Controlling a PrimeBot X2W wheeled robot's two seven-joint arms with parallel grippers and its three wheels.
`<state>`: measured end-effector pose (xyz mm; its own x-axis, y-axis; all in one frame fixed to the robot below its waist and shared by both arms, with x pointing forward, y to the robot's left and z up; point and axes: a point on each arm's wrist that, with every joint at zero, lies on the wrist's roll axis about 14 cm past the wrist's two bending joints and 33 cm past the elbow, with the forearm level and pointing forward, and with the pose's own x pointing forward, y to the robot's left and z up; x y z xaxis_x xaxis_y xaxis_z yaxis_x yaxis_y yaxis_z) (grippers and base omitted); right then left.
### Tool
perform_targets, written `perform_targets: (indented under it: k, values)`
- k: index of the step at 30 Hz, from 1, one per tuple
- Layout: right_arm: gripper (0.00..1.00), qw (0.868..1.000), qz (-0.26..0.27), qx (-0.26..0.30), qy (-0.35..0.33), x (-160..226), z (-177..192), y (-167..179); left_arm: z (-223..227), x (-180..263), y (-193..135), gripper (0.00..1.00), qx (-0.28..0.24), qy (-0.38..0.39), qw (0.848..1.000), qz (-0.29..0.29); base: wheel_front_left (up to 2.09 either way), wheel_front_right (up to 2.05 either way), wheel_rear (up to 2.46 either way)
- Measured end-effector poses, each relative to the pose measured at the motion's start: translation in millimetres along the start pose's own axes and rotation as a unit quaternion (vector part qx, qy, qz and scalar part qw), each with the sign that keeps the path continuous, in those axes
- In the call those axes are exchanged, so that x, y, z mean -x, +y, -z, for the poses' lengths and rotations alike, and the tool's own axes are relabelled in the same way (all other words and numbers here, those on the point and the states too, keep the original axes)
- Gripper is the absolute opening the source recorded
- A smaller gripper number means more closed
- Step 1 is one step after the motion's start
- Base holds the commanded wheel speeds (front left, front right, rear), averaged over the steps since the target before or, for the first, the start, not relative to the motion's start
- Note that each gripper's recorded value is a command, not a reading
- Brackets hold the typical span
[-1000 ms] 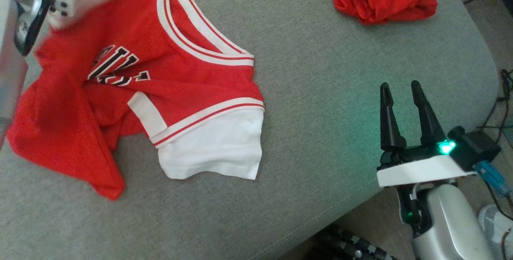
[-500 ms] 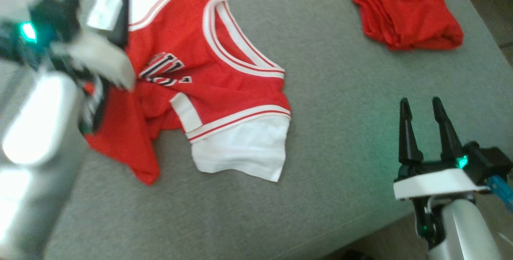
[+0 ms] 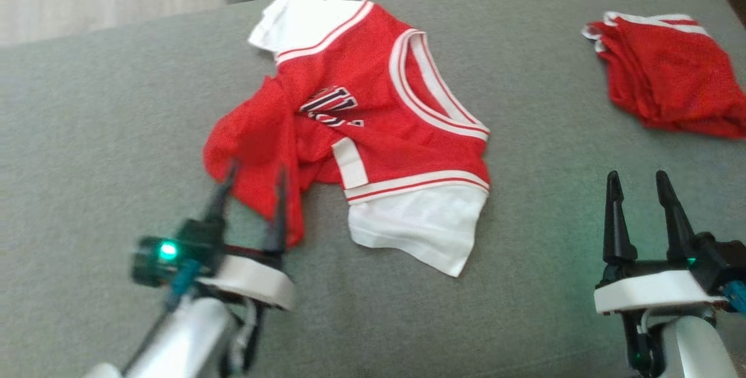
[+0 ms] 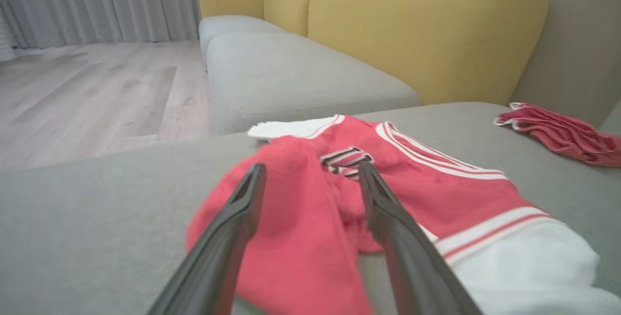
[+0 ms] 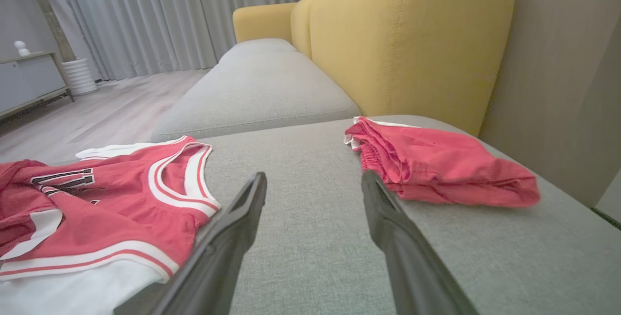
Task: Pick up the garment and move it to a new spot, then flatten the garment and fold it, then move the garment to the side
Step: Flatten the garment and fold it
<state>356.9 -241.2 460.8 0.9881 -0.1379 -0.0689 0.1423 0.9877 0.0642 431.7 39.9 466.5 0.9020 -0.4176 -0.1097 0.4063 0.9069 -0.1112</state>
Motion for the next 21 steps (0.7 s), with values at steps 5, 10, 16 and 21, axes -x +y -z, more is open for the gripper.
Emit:
perform_targets:
  k: [5,10,16,21]
  values:
    - [1.00,1.000,-0.025,-0.002,0.008,-7.6,5.8,16.9,27.3,11.4,-37.0,1.00,0.018,0.042,0.998,0.035,0.00,0.00,0.00]
    - [1.00,0.999,-0.027,-0.001,0.018,-8.5,12.4,18.6,61.5,13.6,-43.9,1.00,0.006,0.096,0.995,0.040,0.00,0.00,0.00]
    - [1.00,1.000,-0.014,0.001,0.028,-5.7,18.3,10.3,85.0,7.7,-28.8,1.00,-0.023,0.128,0.991,0.015,0.00,0.00,0.00]
    - [1.00,0.999,-0.008,0.002,0.033,-4.7,21.1,5.9,93.5,5.3,-20.6,0.69,-0.030,0.138,0.990,0.001,0.00,0.00,0.00]
